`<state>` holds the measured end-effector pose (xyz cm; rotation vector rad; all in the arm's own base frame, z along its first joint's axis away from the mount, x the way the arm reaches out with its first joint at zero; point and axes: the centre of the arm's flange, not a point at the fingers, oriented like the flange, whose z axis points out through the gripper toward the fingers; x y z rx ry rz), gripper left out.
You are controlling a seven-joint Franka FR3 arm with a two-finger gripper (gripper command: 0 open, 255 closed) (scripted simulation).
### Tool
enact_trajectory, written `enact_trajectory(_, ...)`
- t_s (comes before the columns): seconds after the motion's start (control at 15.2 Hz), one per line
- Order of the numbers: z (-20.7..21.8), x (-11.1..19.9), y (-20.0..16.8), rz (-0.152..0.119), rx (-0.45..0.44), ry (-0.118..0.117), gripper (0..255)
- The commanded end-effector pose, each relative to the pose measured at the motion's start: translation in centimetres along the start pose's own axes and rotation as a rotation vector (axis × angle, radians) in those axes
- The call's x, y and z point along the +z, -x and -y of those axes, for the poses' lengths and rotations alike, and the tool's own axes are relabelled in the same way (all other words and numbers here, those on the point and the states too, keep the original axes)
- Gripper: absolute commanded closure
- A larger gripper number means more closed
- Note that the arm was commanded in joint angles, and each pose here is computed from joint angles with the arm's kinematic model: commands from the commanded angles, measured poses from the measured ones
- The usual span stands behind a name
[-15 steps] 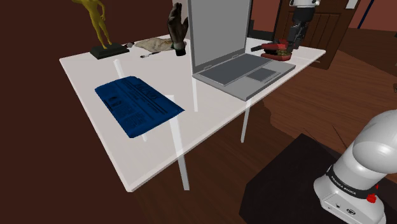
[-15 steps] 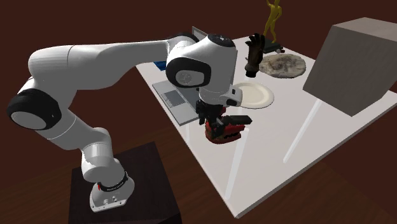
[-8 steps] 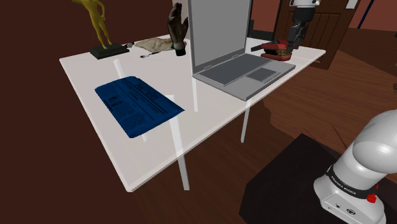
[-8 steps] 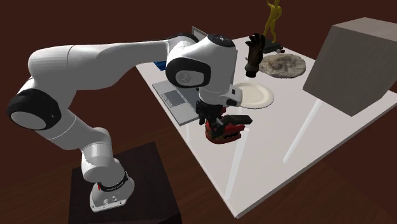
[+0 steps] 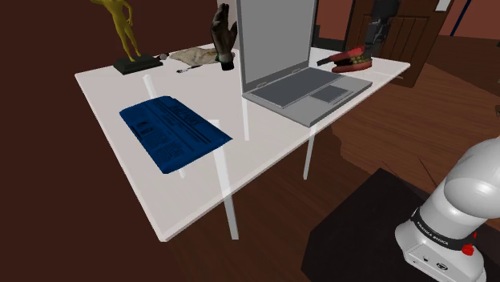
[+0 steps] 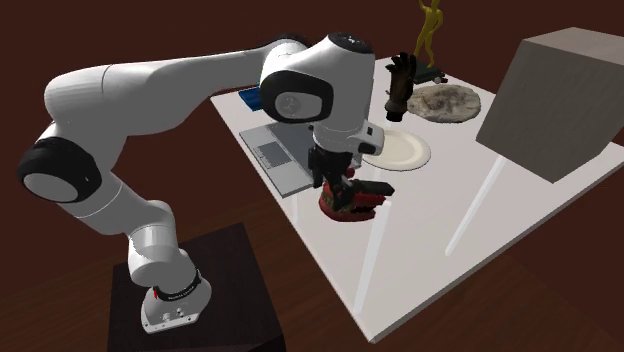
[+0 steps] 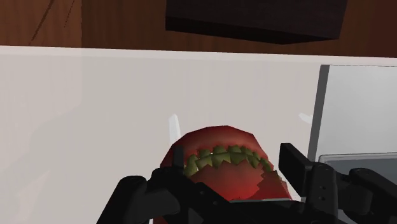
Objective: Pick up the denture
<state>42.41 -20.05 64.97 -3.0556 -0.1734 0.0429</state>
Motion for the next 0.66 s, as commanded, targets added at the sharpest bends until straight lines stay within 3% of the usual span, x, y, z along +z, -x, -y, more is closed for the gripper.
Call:
enact_trajectory(0.0, 0.2, -1.2, 0.1, 0.0, 0.0, 0.0, 255)
enact_trajectory(0.59, 0.5, -5.0, 0.2, 0.0, 0.0, 0.0, 255)
